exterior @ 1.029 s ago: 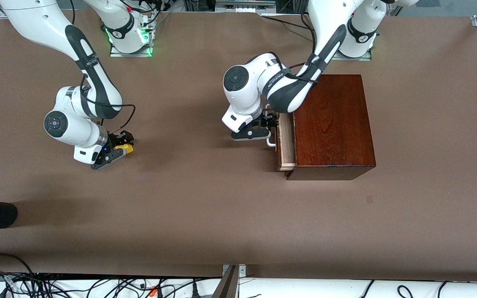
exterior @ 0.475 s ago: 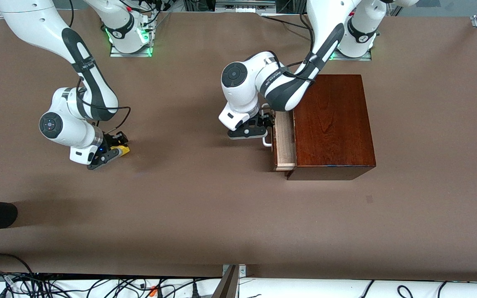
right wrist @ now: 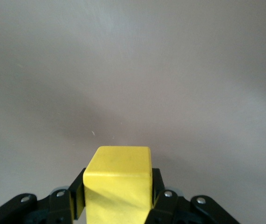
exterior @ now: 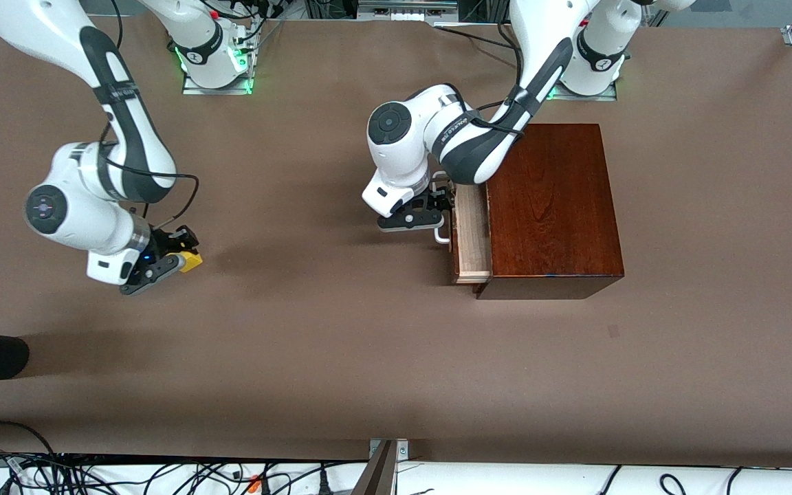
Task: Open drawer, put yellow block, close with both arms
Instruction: 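Lift the yellow cube with the right gripper while the left gripper pulls the drawer, then carry the cube over the open drawer with the right gripper while the left withdraws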
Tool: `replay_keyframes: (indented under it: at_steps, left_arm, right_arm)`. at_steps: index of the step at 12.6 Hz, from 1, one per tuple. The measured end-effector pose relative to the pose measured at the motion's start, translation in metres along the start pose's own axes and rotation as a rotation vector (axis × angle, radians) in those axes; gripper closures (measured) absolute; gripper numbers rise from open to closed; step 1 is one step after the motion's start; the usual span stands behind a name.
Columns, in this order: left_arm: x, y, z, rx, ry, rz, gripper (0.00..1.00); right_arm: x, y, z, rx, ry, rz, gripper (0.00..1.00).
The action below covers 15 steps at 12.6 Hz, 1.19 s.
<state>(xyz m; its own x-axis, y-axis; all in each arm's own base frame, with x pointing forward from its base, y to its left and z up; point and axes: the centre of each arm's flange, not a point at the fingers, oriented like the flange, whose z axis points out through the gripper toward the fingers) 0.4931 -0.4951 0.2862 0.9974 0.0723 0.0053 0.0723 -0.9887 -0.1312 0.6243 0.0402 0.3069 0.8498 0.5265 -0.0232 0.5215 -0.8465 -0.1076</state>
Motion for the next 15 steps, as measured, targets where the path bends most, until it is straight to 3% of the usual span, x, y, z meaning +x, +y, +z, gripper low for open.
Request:
replay_keyframes:
  at_steps: [3, 8, 12, 15]
  left_arm:
    - [0.001, -0.001, -0.002, 0.001, -0.008, -0.006, 0.00]
    - [-0.010, 0.011, -0.003, -0.004, -0.012, 0.011, 0.00]
    - [-0.017, 0.027, -0.024, -0.057, -0.004, 0.011, 0.00]
    - [-0.015, 0.020, -0.036, 0.007, -0.040, 0.016, 0.00]
  right_arm:
    - [0.030, -0.015, -0.053, -0.007, 0.031, -0.046, 0.44]
    - [0.067, -0.062, -0.080, -0.017, 0.050, -0.137, 0.44]
    - [0.074, -0.076, -0.091, -0.002, 0.024, -0.158, 0.44]
    - [0.075, -0.076, -0.097, -0.002, 0.025, -0.158, 0.44]
